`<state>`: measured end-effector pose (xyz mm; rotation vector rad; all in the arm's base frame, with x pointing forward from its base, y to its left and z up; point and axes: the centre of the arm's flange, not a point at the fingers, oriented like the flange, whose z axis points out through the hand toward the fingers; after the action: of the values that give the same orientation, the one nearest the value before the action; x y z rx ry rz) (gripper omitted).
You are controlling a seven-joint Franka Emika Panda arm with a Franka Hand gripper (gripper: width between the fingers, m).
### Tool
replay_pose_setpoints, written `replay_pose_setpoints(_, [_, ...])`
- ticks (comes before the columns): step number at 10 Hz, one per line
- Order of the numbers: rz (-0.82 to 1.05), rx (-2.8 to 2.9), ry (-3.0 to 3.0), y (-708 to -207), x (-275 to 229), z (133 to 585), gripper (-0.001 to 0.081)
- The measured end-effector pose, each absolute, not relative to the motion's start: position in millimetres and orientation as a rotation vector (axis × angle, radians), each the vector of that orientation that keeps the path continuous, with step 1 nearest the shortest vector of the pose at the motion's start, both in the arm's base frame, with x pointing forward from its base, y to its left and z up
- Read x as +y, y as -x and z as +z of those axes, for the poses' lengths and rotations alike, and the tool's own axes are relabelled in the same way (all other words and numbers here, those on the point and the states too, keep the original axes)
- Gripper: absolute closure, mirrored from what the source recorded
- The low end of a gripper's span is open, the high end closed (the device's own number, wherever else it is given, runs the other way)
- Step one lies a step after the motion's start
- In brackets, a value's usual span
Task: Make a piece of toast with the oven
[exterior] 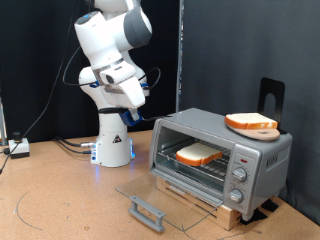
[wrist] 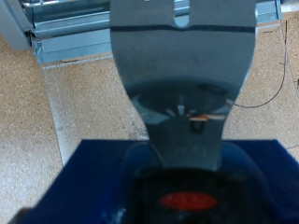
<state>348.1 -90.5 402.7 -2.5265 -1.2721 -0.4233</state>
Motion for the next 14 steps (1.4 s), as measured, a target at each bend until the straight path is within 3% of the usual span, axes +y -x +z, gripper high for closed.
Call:
replay_pose_setpoints(5, [-0.349, -0.890, 2.372, -341.9, -26.8, 421.6, 0.0410])
replay_pose_setpoints(10, [-0.337, -0.850, 2.476, -328.2, 24.4, 434.1, 0.0410])
replay_pose_setpoints(14, [-0.215, -0.944, 2.275, -305.3, 62.6, 438.4, 0.0410])
